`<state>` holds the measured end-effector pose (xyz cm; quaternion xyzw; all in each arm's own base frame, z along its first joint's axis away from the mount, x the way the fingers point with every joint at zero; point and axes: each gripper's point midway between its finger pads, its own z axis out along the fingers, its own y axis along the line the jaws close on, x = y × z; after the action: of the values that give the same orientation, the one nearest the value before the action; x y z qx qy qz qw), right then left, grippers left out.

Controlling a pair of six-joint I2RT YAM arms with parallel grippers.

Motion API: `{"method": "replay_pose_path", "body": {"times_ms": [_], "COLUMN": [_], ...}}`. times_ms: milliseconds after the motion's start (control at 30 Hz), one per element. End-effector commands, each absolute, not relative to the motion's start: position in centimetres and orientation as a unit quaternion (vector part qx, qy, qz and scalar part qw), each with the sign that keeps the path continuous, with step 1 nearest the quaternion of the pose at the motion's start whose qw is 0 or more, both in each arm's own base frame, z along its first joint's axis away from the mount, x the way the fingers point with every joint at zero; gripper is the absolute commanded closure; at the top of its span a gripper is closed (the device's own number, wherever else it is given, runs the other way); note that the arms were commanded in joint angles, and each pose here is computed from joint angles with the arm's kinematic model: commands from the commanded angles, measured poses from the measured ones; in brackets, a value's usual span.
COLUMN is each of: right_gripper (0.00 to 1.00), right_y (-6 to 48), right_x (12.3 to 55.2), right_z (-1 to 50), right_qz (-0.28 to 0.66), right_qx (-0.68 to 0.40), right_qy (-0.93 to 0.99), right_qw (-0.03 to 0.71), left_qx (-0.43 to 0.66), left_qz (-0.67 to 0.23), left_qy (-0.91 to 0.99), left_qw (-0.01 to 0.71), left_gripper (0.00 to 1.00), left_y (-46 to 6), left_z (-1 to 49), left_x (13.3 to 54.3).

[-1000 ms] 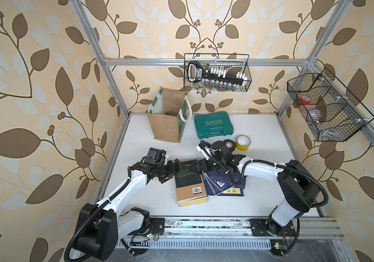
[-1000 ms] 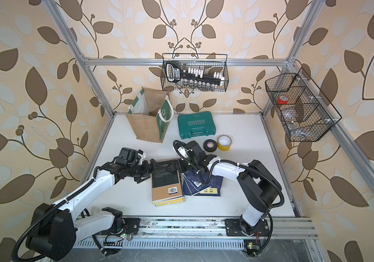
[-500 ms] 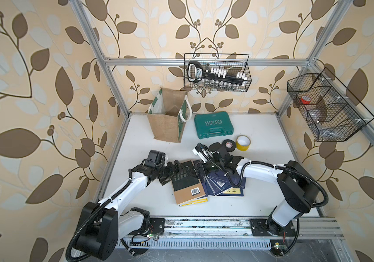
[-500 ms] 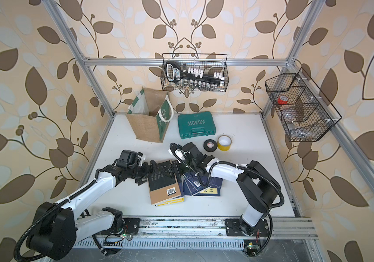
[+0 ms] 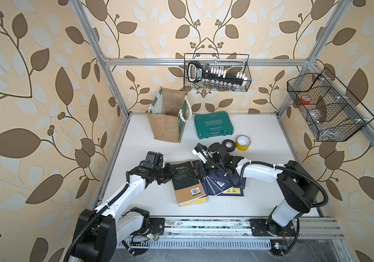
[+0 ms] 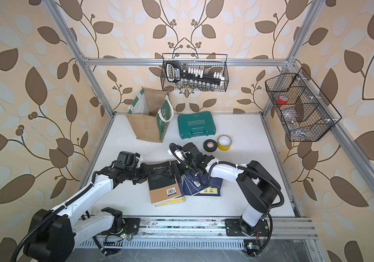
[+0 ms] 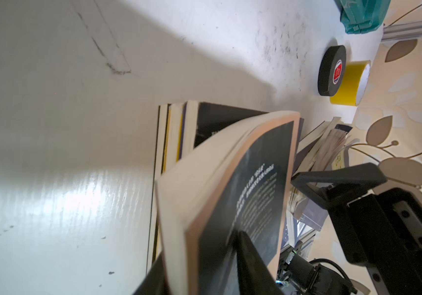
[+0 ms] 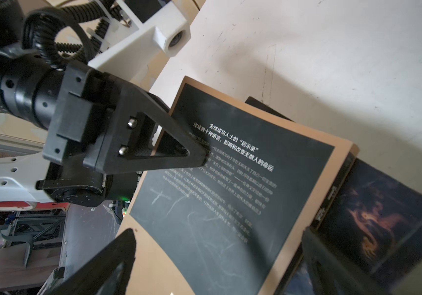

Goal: Put the books into the canvas bag
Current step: Pick up the book from the book.

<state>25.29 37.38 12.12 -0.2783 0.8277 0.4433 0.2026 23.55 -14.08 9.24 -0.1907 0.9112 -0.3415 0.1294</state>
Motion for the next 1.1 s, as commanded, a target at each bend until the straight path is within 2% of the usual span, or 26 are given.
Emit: {"method": "replay_pose_path", "body": {"times_ms": [0, 67, 200, 300, 700, 1067], "right_gripper": [0.01, 0.02, 0.02, 0.02, 0.01, 0.02], "right_y": [38.4, 38.5, 38.4, 37.9, 33.3, 30.9], "right_x": [23.3, 23.2, 23.2, 23.8, 26.8, 26.4], "right_z": [12.2, 12.3, 12.4, 12.8, 17.0, 20.7], "right_qz": [0.479, 0.482, 0.487, 0.492, 0.509, 0.543], "right_qx": [-0.312, -0.315, -0.317, -0.309, -0.285, -0.309], "right_qy": [0.801, 0.798, 0.795, 0.794, 0.775, 0.73], "right_qw": [0.175, 0.175, 0.174, 0.18, 0.242, 0.277], "left_qx": [-0.171, -0.169, -0.162, -0.15, -0.038, 0.155], "left_qz": [-0.361, -0.36, -0.346, -0.336, -0.367, -0.49], "left_qy": [0.903, 0.903, 0.908, 0.911, 0.891, 0.808], "left_qw": [0.159, 0.162, 0.172, 0.187, 0.265, 0.289], "left_gripper": [0.71, 0.75, 0.92, 1.0, 1.0, 1.0], "left_y": [-14.6, -14.5, -14.1, -13.8, -14.9, -19.2], "left_z": [11.3, 11.6, 12.2, 13.3, 21.1, 29.3], "left_x": [24.7, 24.7, 24.8, 25.0, 25.0, 22.0]}}
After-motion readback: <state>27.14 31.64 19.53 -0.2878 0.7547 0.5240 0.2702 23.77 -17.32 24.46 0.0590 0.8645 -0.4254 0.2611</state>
